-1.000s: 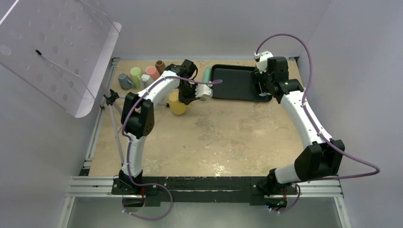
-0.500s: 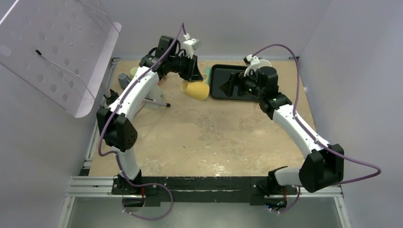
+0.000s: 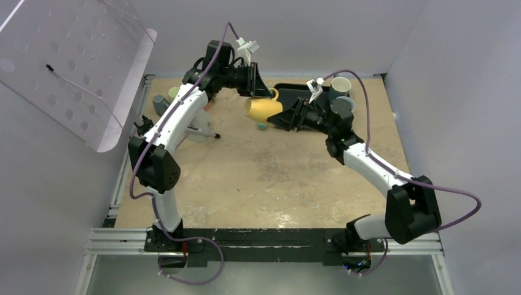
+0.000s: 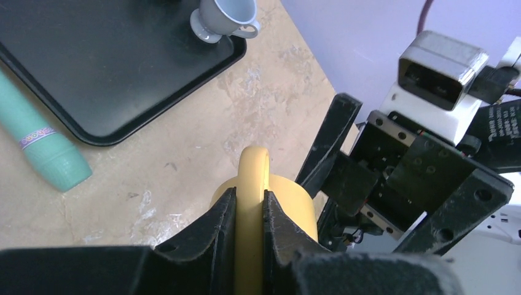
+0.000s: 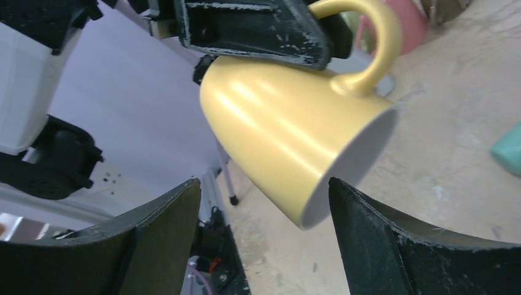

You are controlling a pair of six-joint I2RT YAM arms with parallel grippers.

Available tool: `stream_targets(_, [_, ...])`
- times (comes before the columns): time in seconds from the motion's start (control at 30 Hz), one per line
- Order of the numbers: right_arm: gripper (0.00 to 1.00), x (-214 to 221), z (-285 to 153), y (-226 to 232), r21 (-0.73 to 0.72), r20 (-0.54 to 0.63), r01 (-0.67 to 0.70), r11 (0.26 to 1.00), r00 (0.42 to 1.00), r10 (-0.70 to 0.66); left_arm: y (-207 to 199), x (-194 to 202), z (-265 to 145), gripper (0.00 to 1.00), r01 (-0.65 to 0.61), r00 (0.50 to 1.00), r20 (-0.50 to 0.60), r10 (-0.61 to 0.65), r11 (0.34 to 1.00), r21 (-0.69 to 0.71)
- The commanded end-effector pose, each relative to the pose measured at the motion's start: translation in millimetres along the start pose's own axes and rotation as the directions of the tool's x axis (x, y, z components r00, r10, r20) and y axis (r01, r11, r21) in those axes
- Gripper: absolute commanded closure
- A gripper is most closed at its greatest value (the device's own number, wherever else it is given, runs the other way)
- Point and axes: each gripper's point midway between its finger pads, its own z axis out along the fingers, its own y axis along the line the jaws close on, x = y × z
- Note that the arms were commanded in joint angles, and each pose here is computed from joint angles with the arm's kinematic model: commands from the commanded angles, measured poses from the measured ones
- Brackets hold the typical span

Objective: Turn the mug right side up

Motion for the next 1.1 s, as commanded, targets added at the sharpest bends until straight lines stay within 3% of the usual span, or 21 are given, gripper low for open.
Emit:
stream_targets(0.0, [0.23,-11,9,40,-0.178,0.030,-0.035,0.983,0.999,0.041,-35,-26,-6,1.00,0.014,0.997,0.071,-0.022,0.993,0.115])
stream_targets(0.1, [0.35,-29,15,56,-0.225,0.077,-0.001,0.974,0.997,0.019,-35,-19,-1,1.00,0.069,0.996,0.048,-0.077,0.986,0.150])
stream_targets(0.2, [0.69,-44,21,53,-0.191,0.129,0.046,0.981,0.991,-0.021,-36,-18,0,1.00,0.066,0.996,0.048,-0.075,0.985,0.159])
stream_targets(0.27, [0.96,-50,25,36,-0.088,0.139,0.069,0.994,0.989,-0.057,-29,-18,-2,1.00,0.048,0.997,0.058,-0.054,0.993,0.113])
stream_targets(0.3, [1.00,-54,27,22,-0.001,0.133,0.094,0.996,0.987,-0.093,-20,-19,-3,1.00,0.029,0.997,0.065,-0.033,0.998,0.062])
stream_targets(0.33, [1.00,-52,26,0,0.121,0.102,0.097,0.988,0.989,-0.109,-10,-20,-5,0.99,-0.011,0.997,0.073,0.010,1.000,0.007])
stream_targets(0.43, [1.00,-60,15,-49,0.391,0.013,0.218,0.894,0.970,-0.242,21,-27,-14,0.47,-0.126,0.987,0.078,0.144,0.973,-0.192])
stream_targets(0.5, [1.00,-65,2,-78,0.530,-0.079,0.302,0.792,0.948,-0.309,44,-34,-25,0.18,-0.182,0.974,0.067,0.215,0.926,-0.331])
stream_targets(0.57, [1.00,-71,-10,-107,0.635,-0.195,0.391,0.666,0.916,-0.352,65,-43,-39,0.03,-0.220,0.960,0.053,0.275,0.857,-0.466])
stream_targets(0.67, [1.00,-87,-21,-141,0.712,-0.358,0.506,0.488,0.858,-0.367,90,-53,-59,0.00,-0.265,0.938,0.016,0.347,0.744,-0.613])
stream_targets(0.8, [1.00,-94,-32,-191,0.717,-0.573,0.637,0.283,0.770,-0.282,115,-44,-73,0.00,-0.348,0.912,-0.094,0.399,0.634,-0.690])
stream_targets(0.9, [1.00,-91,-38,-227,0.695,-0.661,0.685,0.221,0.729,-0.178,127,-32,-79,0.00,-0.387,0.903,-0.160,0.398,0.594,-0.706])
stream_targets(1.07, [1.00,-82,-51,-271,0.685,-0.704,0.699,0.205,0.708,-0.061,140,-12,-84,0.00,-0.422,0.896,-0.230,0.379,0.571,-0.704])
